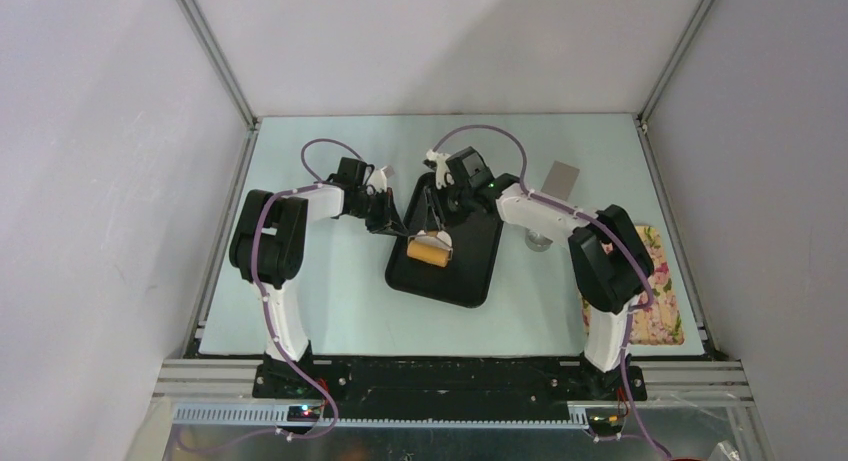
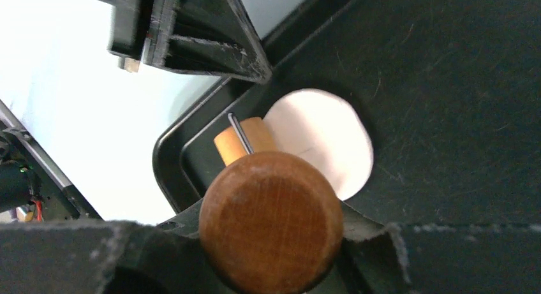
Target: Roll out the dumpling wrappers from the dough
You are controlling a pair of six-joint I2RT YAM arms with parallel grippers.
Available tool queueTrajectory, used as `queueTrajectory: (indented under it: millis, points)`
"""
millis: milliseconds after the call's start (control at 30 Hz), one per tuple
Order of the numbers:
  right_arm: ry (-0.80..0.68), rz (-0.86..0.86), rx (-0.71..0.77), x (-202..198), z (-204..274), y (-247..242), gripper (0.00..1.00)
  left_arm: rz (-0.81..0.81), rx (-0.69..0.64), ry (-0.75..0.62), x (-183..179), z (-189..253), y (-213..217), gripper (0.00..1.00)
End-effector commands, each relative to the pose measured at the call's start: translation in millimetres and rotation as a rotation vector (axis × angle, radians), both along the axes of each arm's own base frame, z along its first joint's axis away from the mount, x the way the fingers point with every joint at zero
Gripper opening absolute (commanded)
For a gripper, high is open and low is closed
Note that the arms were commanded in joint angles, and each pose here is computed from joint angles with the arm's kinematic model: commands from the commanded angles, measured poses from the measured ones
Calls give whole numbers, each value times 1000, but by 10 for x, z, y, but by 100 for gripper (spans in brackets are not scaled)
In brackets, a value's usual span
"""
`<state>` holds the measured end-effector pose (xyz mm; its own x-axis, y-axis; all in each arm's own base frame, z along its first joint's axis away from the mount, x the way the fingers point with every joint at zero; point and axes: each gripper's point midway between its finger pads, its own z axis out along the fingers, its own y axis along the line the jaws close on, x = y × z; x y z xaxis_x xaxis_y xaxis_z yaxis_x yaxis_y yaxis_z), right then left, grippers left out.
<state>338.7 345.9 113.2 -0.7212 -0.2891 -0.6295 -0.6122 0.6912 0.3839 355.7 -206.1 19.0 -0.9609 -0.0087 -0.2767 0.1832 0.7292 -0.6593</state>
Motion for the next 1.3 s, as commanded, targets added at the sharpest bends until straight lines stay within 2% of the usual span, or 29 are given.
queueTrajectory:
  millis: [0, 400, 900, 1267]
  points:
    - [4, -46, -28, 104, -238, -54, 0, 22, 91, 103, -182, -258, 189, 0]
    - [-46, -288, -309, 412, -690, -772, 0, 22, 85, 106, -182, -256, 192, 0]
    - [-63, -399, -409, 462, -879, -1182, 0, 23, 81, 107, -180, -256, 196, 0]
    - [-144, -453, -440, 621, -708, -1349, 0, 25, 83, 107, -178, -259, 198, 0]
